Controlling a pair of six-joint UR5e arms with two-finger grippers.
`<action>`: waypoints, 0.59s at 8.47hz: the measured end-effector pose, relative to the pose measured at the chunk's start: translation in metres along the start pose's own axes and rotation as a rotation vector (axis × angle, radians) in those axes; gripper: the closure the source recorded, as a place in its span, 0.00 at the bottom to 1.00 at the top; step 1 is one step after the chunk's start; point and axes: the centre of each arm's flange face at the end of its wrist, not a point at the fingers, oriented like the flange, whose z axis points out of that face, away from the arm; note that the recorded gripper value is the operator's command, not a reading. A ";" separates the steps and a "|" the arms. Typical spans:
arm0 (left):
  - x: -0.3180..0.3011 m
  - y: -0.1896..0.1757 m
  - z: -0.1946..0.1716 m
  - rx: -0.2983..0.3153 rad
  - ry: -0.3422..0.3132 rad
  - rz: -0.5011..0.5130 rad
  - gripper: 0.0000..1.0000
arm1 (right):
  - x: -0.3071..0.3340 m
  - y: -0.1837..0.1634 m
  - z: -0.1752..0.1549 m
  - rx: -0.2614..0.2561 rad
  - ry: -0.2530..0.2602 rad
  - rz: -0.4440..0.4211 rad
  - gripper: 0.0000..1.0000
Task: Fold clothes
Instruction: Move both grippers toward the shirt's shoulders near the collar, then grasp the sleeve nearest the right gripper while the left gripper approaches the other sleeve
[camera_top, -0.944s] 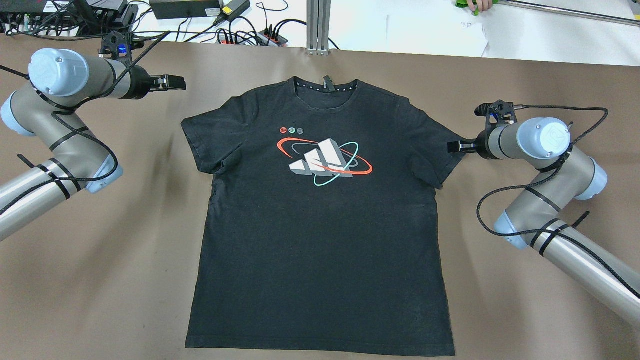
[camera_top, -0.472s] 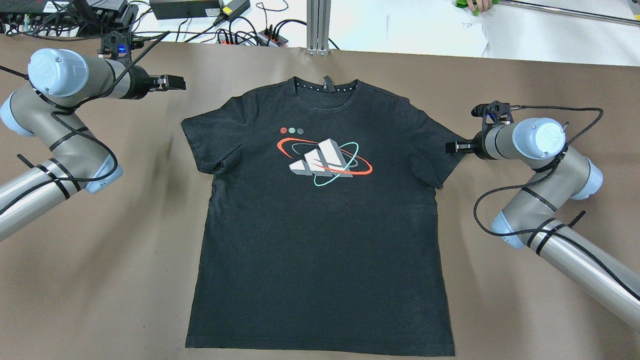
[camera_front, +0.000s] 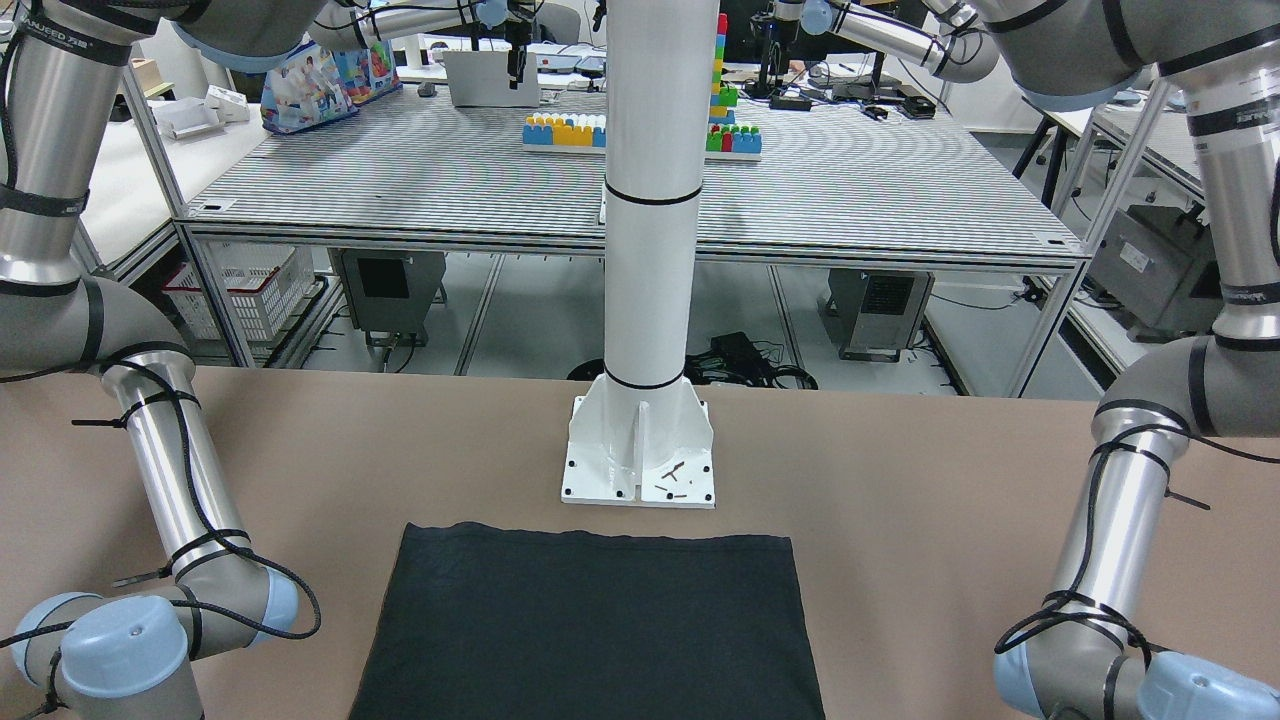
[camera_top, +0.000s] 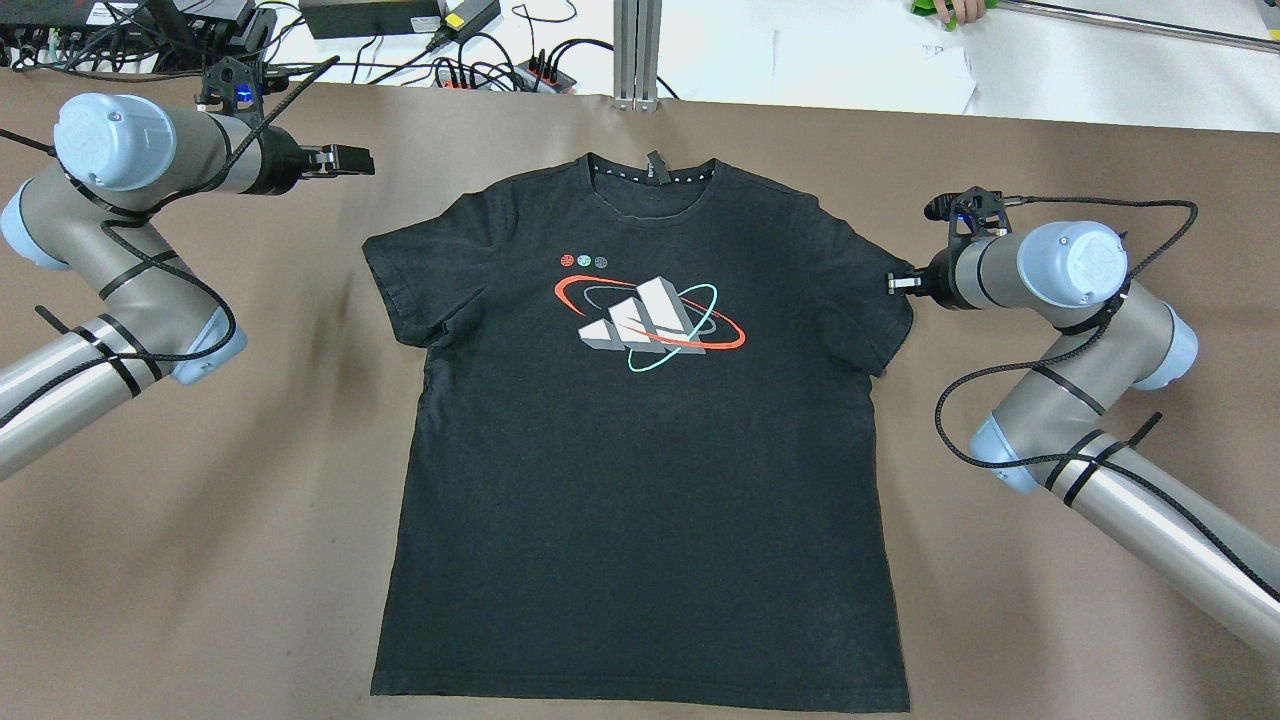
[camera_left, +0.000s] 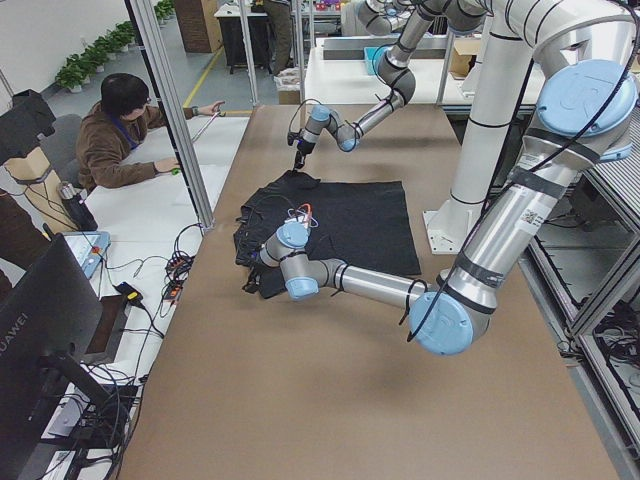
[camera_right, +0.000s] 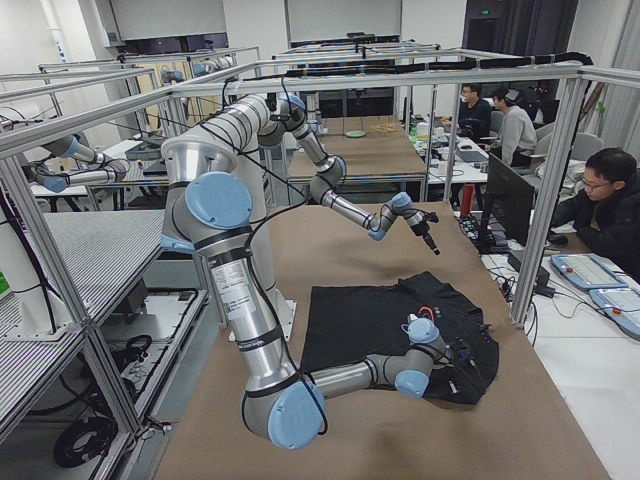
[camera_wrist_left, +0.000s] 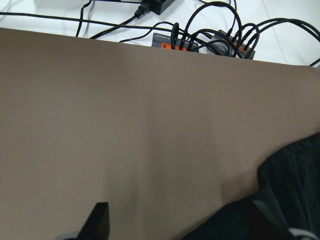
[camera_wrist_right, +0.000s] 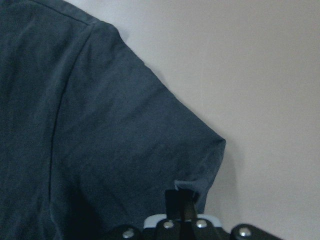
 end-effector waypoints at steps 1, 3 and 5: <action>0.000 0.000 0.000 -0.001 -0.001 0.000 0.00 | -0.018 -0.010 -0.006 0.006 -0.017 -0.002 1.00; 0.001 0.000 0.001 -0.001 -0.001 0.000 0.00 | -0.092 -0.039 -0.013 -0.002 -0.045 0.020 1.00; 0.001 0.001 0.001 -0.002 -0.002 0.002 0.00 | -0.162 -0.045 -0.010 0.000 -0.058 0.035 0.70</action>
